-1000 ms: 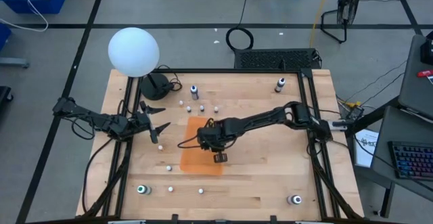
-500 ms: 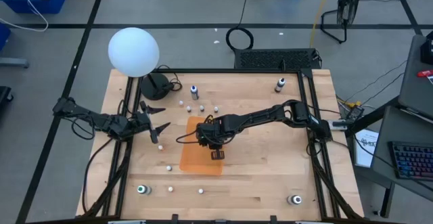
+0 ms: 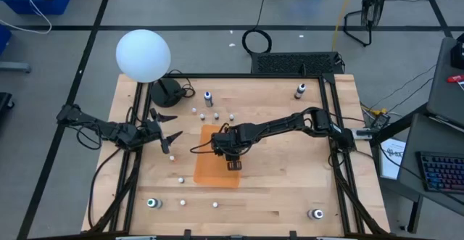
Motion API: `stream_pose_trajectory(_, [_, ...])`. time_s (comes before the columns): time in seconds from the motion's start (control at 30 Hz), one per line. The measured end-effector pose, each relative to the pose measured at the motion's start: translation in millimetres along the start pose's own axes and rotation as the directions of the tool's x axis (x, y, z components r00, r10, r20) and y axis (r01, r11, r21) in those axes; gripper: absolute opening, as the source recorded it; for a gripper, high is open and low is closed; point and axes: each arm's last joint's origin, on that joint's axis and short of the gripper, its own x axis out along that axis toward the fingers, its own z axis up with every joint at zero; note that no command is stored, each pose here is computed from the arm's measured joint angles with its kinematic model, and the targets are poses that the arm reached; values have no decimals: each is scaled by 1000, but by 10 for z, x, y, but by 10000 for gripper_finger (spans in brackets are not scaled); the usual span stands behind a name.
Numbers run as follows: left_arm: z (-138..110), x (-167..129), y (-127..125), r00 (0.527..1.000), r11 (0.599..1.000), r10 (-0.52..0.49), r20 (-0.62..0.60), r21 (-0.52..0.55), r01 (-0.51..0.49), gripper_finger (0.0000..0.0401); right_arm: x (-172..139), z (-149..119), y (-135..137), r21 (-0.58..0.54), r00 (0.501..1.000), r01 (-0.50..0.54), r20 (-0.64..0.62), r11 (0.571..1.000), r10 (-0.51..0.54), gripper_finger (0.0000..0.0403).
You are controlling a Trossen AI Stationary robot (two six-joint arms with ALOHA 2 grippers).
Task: Pick & Place food coloring
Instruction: Put the small orange food coloring bottle into the orange bin
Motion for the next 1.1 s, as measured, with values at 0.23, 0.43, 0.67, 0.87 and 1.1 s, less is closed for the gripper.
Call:
stream_pose_trajectory(0.23, [0, 0, 0, 1000, 1000, 0, 0, 0, 0, 310, -367, 45, 2, 36, 997, -2, 74, 999, 0, 136])
stream_pose_trajectory(0.43, [0, 0, 0, 1000, 1000, 0, 0, 0, 0, 310, -861, 13, 3, 62, 992, -7, 127, 998, -1, 135])
stream_pose_trajectory(0.67, [0, 0, 0, 1000, 1000, 0, 0, 0, 0, 310, -1483, -342, 0, 145, 996, 28, 82, 989, -40, 131])
stream_pose_trajectory(0.87, [0, 0, 0, 1000, 1000, 0, 0, 0, 0, 310, -1674, -1064, -3, 243, 965, 216, 95, 946, -245, 130])
stream_pose_trajectory(1.1, [0, 0, 0, 1000, 1000, 0, 0, 0, 0, 310, -1601, -2186, -64, 469, 936, 203, 164, 860, -310, 129])
